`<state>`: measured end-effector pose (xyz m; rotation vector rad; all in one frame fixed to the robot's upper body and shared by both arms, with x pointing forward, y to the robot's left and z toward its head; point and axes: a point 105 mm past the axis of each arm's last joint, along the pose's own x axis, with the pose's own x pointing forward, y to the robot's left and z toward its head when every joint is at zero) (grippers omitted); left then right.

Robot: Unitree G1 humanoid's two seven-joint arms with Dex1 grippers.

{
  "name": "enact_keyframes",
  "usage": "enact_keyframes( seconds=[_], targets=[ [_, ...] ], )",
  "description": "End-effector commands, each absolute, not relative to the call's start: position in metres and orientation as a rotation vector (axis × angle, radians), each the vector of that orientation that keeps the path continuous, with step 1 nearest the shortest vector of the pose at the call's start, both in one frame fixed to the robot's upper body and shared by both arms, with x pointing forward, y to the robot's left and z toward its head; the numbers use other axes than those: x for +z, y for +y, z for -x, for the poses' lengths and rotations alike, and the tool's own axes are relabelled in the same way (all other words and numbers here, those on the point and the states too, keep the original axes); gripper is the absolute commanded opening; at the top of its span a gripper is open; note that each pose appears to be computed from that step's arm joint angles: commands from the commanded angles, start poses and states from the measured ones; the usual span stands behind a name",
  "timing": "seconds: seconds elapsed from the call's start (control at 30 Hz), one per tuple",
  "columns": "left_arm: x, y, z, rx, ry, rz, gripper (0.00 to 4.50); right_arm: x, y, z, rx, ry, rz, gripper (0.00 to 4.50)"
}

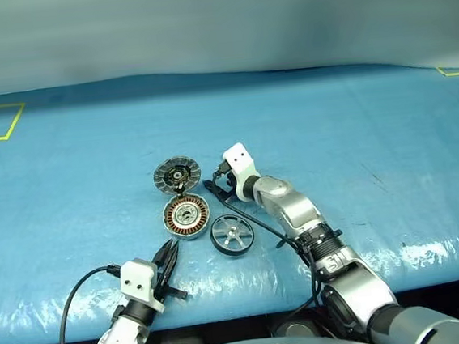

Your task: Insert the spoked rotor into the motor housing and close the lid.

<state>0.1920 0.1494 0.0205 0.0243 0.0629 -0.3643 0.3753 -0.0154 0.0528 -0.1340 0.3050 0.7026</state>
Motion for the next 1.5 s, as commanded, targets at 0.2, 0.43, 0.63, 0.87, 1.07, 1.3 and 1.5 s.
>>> enact_keyframes(
  seconds=[0.2, 0.43, 0.63, 0.87, 1.07, 1.3, 1.5],
  targets=[
    [0.025, 0.149, -0.189, -0.357, 0.036, -0.02, 0.47, 0.026, -0.024, -0.367, 0.689, 0.372, 0.187, 1.96],
    [0.026, 0.147, -0.19, -0.376, 0.033, -0.021, 0.47, 0.028, -0.029, -0.364, 0.66, 0.356, 0.209, 0.67],
    [0.029, 0.148, -0.192, -0.359, 0.016, -0.032, 0.47, 0.067, -0.06, -0.353, 0.592, 0.237, 0.215, 0.67],
    [0.03, 0.149, -0.192, -0.339, 0.02, -0.014, 0.47, 0.112, -0.061, -0.307, 0.726, 0.15, 0.311, 0.67],
    [0.031, 0.145, -0.192, -0.374, 0.023, 0.006, 0.47, 0.113, -0.02, -0.274, 0.934, 0.172, 0.284, 0.67],
    [0.031, 0.143, -0.192, -0.4, 0.03, 0.007, 0.47, 0.105, 0.022, -0.266, 1.008, 0.184, 0.277, 0.67],
    [0.031, 0.143, -0.192, -0.403, 0.032, 0.016, 0.47, 0.104, 0.04, -0.274, 1.006, 0.181, 0.248, 0.67]
  ],
)
